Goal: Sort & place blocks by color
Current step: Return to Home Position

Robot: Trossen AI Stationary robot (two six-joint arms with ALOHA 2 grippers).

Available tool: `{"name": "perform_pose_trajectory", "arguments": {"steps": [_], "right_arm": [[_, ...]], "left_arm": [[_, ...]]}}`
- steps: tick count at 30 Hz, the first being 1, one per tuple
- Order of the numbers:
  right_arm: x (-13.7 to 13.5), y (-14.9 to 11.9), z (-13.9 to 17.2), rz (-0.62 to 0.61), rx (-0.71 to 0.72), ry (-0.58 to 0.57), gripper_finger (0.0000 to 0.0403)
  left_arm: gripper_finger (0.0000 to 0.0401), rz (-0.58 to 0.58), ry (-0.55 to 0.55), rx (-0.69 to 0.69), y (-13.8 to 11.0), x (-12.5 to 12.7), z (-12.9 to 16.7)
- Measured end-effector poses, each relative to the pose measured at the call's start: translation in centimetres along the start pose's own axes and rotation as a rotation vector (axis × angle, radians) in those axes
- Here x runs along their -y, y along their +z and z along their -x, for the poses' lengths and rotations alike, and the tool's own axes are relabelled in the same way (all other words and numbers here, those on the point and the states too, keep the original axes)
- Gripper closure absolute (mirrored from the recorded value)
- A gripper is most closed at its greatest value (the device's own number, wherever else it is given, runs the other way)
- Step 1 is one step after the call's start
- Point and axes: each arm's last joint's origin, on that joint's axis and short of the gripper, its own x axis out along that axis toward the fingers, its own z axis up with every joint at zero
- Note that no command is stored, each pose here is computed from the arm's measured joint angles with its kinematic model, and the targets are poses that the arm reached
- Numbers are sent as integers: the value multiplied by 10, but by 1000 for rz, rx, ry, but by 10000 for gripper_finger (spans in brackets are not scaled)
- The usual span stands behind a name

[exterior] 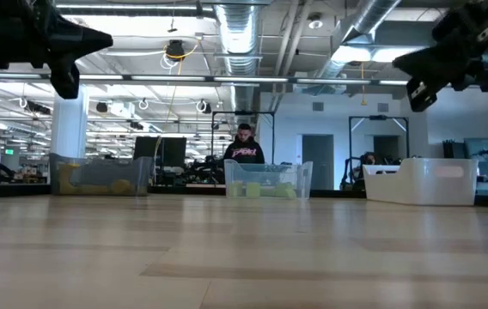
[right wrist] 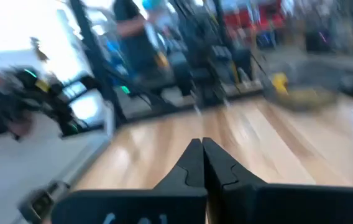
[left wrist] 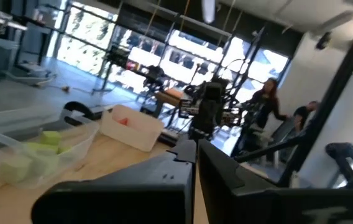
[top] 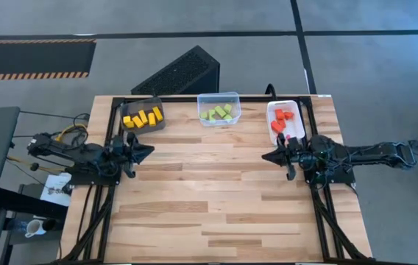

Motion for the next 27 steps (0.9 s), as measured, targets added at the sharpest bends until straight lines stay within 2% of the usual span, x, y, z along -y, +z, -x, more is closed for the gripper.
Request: {"name": "perform_pose_trajectory", "arguments": {"steps": [4, 12, 21, 27], "right_arm": [[-3, -3, 2, 8, 87, 63, 400], [3, -10, 3, 14, 7, 13, 400], [7, -15, 14, 2, -51, 12, 398], [8, -14, 21, 15, -24, -11, 400]], "left_arm": [[401, 18, -34, 30, -5, -3, -1], [401, -103, -27, 20, -4, -12, -2], [401, -36, -20, -134, -15, -22, 2], [401, -48, 4, -124, -14, -25, 2]]}}
